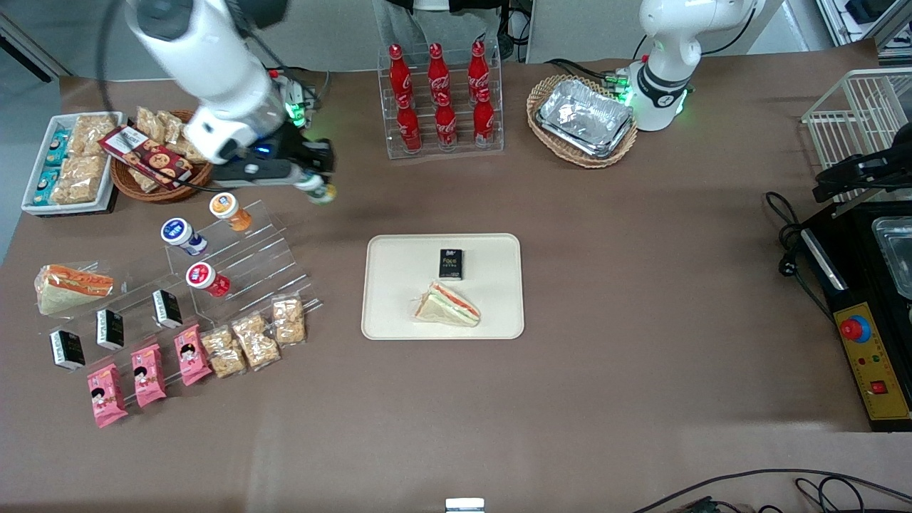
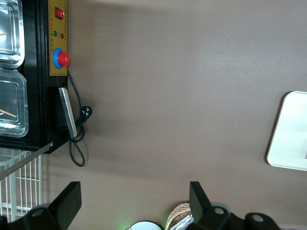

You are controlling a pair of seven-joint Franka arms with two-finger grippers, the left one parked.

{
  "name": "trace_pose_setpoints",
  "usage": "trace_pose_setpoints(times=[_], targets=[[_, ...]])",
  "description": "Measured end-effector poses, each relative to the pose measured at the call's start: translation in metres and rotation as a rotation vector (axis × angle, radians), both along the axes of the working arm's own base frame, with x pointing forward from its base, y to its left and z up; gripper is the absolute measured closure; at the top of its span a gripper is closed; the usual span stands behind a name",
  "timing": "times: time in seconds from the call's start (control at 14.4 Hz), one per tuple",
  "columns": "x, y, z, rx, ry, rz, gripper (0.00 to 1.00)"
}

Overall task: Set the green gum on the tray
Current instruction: 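Carry the bottle over the cream tray beside the black box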

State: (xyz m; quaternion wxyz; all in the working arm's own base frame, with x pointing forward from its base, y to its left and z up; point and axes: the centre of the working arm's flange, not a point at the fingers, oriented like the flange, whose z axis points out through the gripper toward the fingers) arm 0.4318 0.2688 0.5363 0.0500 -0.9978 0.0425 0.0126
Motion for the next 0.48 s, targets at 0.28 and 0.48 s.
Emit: trace_pose_setpoints(times=[0.28,0.48], targets=[[0.015,0.060,-0.093,-0.023,-0.025,-0.051,0.41],[0.026,0.072,-0.171,-0.039,-0.042,-0.071,0.41]])
